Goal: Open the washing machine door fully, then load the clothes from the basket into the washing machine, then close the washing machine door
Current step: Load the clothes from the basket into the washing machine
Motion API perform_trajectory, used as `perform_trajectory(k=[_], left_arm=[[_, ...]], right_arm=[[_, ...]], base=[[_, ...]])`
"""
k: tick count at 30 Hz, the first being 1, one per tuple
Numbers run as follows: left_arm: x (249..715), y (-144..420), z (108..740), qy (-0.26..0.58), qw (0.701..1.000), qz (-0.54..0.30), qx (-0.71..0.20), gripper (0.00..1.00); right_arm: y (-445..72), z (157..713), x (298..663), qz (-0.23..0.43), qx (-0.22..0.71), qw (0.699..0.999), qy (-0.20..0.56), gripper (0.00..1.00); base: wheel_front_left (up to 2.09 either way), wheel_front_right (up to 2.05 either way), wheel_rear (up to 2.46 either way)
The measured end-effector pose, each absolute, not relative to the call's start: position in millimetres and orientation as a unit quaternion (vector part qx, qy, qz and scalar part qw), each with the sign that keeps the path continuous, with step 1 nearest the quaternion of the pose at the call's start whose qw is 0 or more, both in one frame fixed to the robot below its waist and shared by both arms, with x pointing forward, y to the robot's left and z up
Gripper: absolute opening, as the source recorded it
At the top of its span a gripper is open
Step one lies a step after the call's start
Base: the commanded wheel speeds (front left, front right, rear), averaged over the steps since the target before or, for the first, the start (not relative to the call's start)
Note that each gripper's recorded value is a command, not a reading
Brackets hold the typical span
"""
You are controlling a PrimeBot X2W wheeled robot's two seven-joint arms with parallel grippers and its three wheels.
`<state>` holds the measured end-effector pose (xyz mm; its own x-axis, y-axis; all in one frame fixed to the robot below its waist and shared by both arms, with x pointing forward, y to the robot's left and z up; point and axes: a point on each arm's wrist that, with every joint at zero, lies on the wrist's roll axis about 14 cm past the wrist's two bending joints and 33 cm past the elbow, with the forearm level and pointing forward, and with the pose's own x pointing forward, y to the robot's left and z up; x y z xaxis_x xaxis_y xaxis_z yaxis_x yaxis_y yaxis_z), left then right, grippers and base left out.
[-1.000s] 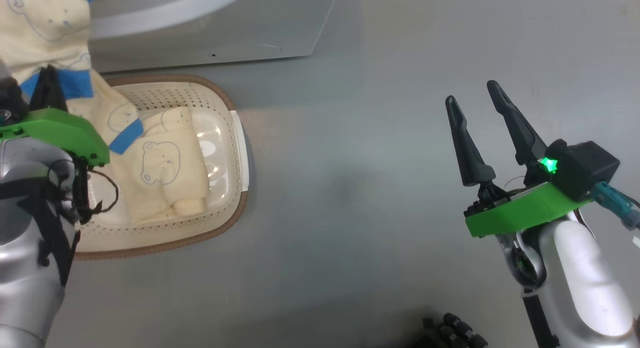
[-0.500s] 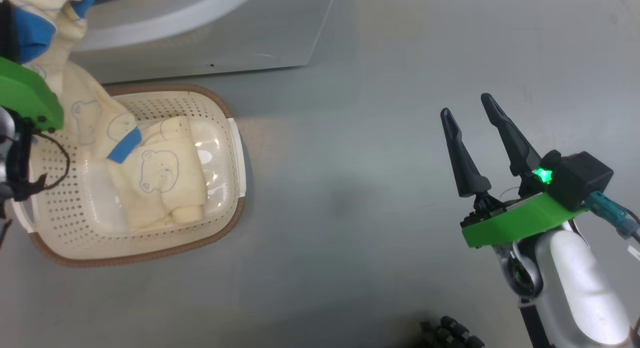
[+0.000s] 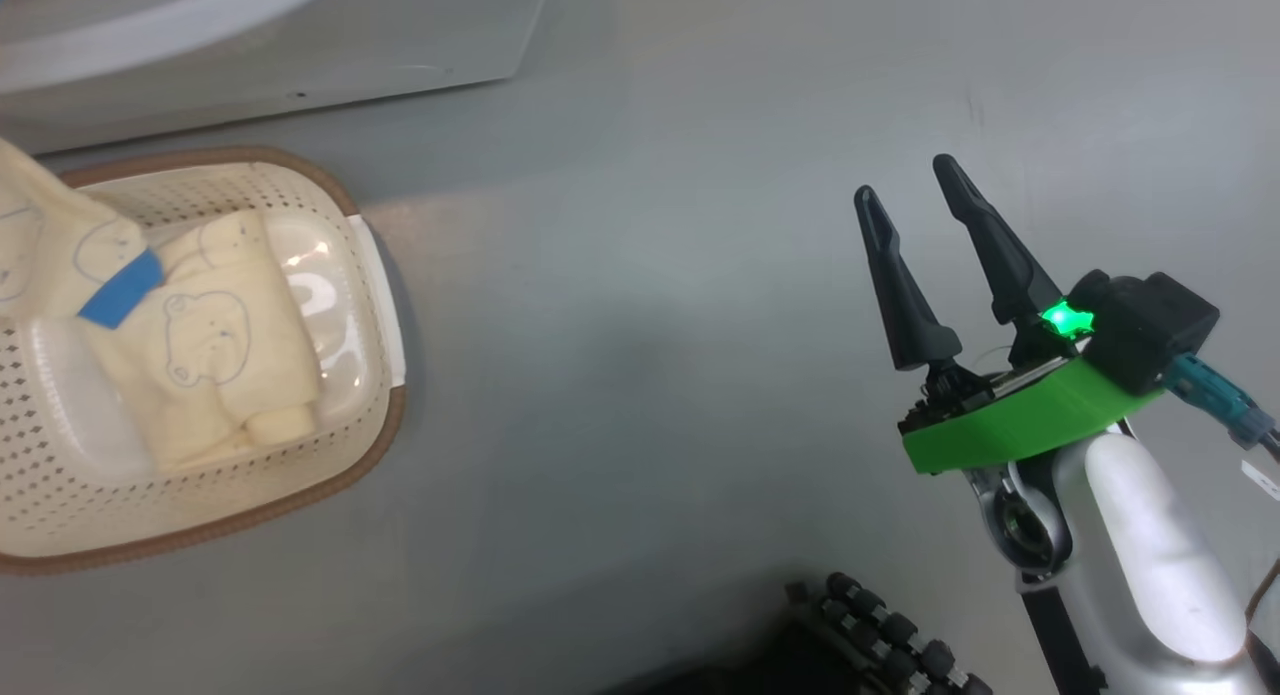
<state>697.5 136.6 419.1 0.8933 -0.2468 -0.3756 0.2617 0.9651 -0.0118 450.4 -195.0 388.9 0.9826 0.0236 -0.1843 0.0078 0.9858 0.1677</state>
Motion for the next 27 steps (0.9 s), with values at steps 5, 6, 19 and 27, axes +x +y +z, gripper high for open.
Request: perform_trajectory(k=[5,6,19,27], left_arm=[[739,137,419,0.150,0.981,-0.117,0.041,0.00],[746,137,422,0.138,0.983,-0.113,0.045,0.00],[798,152,422,0.030,0.995,-0.074,0.062,0.00],[796,155,393,0.084,0.993,-0.067,0.046,1.00]], right_arm=[[-205,377,448,-0.010,0.080,0.991,0.110,1.00],[-206,376,448,-0.011,0.078,0.991,0.112,1.00],[-214,354,442,-0.023,0.075,0.986,0.144,1.00],[-208,351,449,-0.012,0.079,0.987,0.142,1.00]], base=[[0.00,0.00,0.00],[0.00,0.00,0.00],[0.00,0.00,0.00],[0.00,0.00,0.00]])
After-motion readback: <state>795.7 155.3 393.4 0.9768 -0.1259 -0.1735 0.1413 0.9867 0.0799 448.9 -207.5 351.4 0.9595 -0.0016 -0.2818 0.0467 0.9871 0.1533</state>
